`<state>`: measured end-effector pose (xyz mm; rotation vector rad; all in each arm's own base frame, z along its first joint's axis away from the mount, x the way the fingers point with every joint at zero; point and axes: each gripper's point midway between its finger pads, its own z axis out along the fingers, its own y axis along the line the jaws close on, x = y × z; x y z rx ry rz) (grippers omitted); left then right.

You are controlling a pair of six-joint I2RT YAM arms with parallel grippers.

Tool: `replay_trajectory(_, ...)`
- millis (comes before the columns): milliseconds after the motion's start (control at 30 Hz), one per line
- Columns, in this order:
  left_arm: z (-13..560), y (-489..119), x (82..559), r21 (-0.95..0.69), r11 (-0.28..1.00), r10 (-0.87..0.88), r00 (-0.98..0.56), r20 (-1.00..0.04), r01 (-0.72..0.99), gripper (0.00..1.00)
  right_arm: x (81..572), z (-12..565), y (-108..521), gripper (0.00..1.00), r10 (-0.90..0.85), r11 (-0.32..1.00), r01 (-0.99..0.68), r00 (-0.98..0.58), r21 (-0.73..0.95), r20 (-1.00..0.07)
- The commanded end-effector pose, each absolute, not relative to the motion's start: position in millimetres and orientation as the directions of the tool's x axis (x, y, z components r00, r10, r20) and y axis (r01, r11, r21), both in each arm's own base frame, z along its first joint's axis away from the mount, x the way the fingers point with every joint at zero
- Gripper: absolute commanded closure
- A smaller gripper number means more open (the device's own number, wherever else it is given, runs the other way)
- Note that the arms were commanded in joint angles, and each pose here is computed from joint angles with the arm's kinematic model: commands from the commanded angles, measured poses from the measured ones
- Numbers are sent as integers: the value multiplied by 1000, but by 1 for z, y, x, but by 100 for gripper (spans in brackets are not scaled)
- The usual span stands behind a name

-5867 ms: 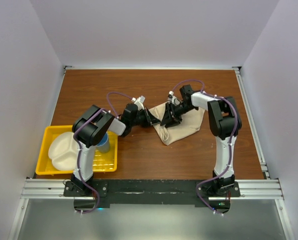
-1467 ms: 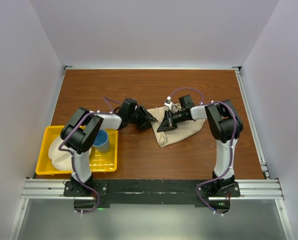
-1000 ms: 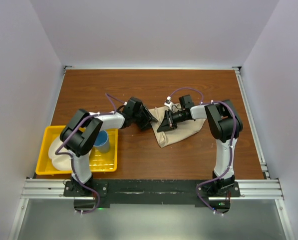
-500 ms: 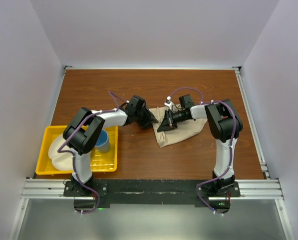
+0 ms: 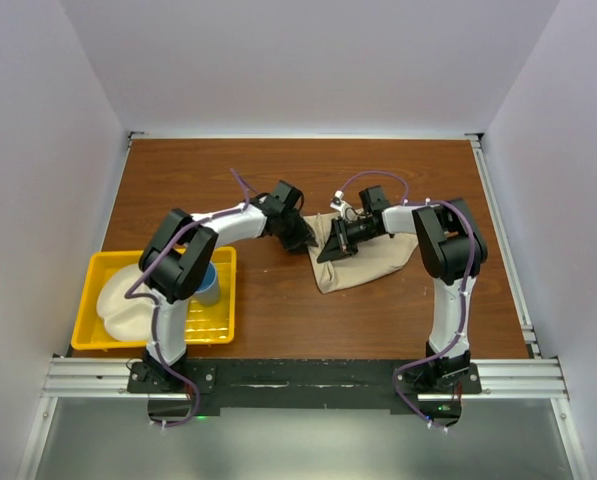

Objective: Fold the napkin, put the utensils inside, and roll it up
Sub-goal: Roll the napkin at the center of the board.

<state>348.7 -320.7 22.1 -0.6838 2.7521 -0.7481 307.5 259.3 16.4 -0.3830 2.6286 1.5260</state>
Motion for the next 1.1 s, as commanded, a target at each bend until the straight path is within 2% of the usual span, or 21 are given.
replay_trajectory(0, -1, -269, 323, -296, 916, -339, -916, -215, -270, 52, 299, -15, 251, 100, -231, 580, -291, -954, 761, -188)
replay_trajectory(33, 17, -272, 328, -342, 909, -335, -906, -258, -238, 49, 299, -16, 252, 100, -231, 580, -288, -955, 762, -186)
replay_trajectory(133, 40, -278, 337, -452, 877, -313, -907, -282, -163, 39, 300, -18, 252, 100, -232, 582, -288, -955, 761, -184)
replay_trajectory(233, 47, -274, 345, -484, 868, -268, -925, -269, -110, 40, 301, -18, 250, 100, -237, 595, -295, -953, 748, -187)
replay_trajectory(300, 51, -265, 351, -456, 887, -236, -923, -305, -76, 41, 301, -19, 247, 100, -245, 609, -303, -951, 733, -190)
replay_trajectory(400, 56, -265, 357, -488, 872, -199, -928, -314, -22, 46, 302, -20, 245, 100, -249, 625, -304, -951, 719, -186)
replay_trajectory(533, 66, -284, 361, -569, 820, -154, -932, -329, 65, 65, 302, -21, 243, 100, -247, 634, -300, -952, 713, -180)
replay_trajectory(633, 79, -309, 358, -689, 712, -143, -932, -333, 137, 81, 301, -23, 244, 100, -253, 635, -301, -951, 712, -176)
replay_trajectory(800, 85, -331, 360, -796, 579, -179, -925, -335, 177, 97, 302, -22, 243, 100, -253, 637, -301, -951, 709, -176)
replay_trajectory(1067, 59, -348, 364, -841, 526, -215, -938, -272, 124, 99, 299, -22, 241, 100, -257, 645, -299, -951, 703, -169)
